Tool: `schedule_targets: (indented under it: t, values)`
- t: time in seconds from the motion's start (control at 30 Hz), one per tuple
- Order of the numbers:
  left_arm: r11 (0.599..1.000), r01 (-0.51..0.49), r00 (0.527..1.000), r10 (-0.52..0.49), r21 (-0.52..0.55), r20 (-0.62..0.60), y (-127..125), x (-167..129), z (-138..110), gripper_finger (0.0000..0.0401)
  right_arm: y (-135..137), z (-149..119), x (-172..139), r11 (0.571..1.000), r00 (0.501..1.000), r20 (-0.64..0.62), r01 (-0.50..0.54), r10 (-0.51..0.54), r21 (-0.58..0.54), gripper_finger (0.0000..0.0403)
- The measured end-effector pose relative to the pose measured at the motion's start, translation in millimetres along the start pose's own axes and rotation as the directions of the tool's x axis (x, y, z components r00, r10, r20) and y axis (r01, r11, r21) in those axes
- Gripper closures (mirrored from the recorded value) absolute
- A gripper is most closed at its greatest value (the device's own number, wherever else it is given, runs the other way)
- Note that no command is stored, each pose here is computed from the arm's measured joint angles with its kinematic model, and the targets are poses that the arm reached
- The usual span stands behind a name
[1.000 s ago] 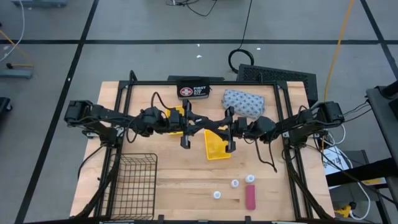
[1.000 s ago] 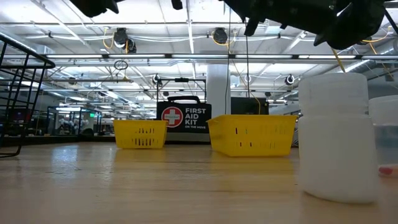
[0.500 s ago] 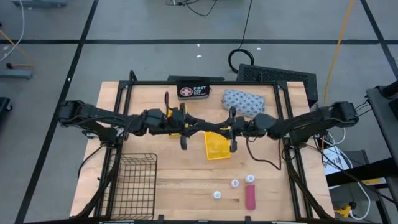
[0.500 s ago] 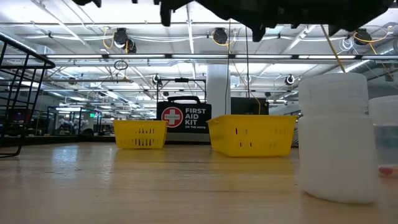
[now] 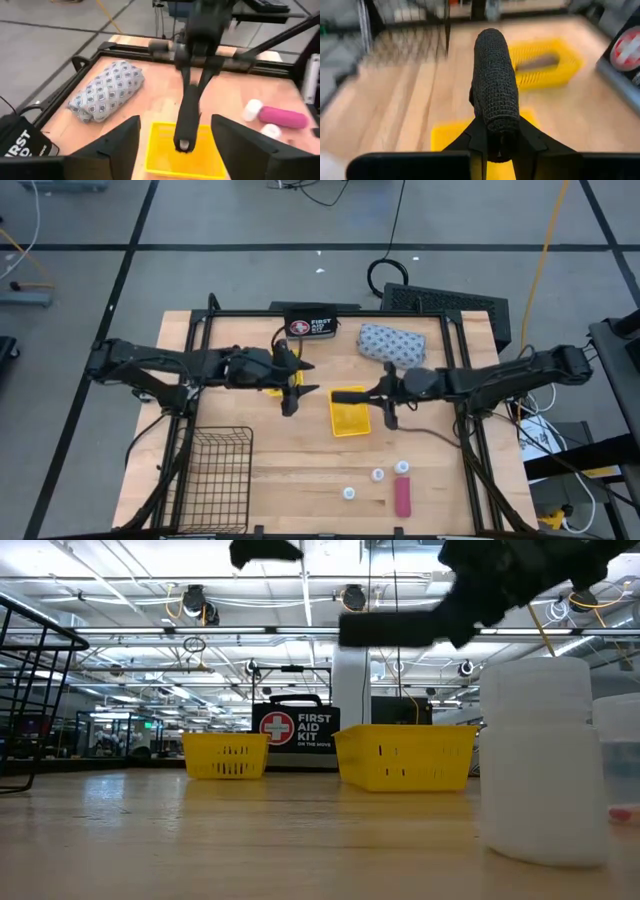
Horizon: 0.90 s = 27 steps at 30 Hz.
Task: Pick & Place Medicine items
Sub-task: Put the black bandage into the left yellow basket
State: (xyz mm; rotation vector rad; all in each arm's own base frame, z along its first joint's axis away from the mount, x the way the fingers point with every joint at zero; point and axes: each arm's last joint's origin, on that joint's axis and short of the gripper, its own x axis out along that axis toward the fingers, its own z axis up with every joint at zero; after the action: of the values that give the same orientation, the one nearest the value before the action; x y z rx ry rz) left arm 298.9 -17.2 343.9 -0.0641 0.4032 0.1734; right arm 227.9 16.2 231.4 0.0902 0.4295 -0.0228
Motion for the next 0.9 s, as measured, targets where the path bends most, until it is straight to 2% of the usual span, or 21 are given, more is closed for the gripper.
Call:
schedule_targets:
  t: [0.07, 0.17, 0.3, 0.37, 0.47, 0.6, 0.9]
  values:
    - [1.000, 0.003, 0.998, -0.003, -0.002, -0.059, 1, -2, 13, 0.0132, 0, -3, 1, 1.000, 1.000, -0.018, 0.000, 0.000, -0.002, 0.0364]
    - [1.000, -0.007, 0.983, 0.011, 0.025, -0.181, -2, 10, 21, 0.0121, 0, 4, -1, 1.000, 0.999, 0.032, -0.001, 0.001, 0.000, 0.0364]
    - [0.994, 0.089, 0.954, -0.067, 0.061, -0.293, -10, 31, 32, 0.0121, 0, 0, 3, 1.000, 1.000, 0.013, -0.002, 0.002, -0.005, 0.0364]
    - [0.988, 0.117, 0.937, -0.075, 0.104, -0.342, -12, 47, 32, 0.0124, 1, 2, 4, 1.000, 0.999, 0.036, -0.006, 0.006, -0.004, 0.0364]
    - [0.976, 0.139, 0.926, -0.069, 0.166, -0.370, -17, 73, 29, 0.0127, 2, 0, 8, 1.000, 1.000, 0.023, -0.008, 0.008, -0.007, 0.0364]
    - [0.964, 0.159, 0.929, -0.073, 0.214, -0.363, -21, 93, 32, 0.0127, 2, -3, 12, 1.000, 1.000, 0.002, -0.008, 0.008, -0.009, 0.0356]
    - [0.968, 0.204, 0.890, -0.123, 0.143, -0.439, -16, 131, 9, 0.0128, 2, -4, 15, 1.000, 1.000, -0.004, -0.007, 0.007, -0.010, 0.0363]
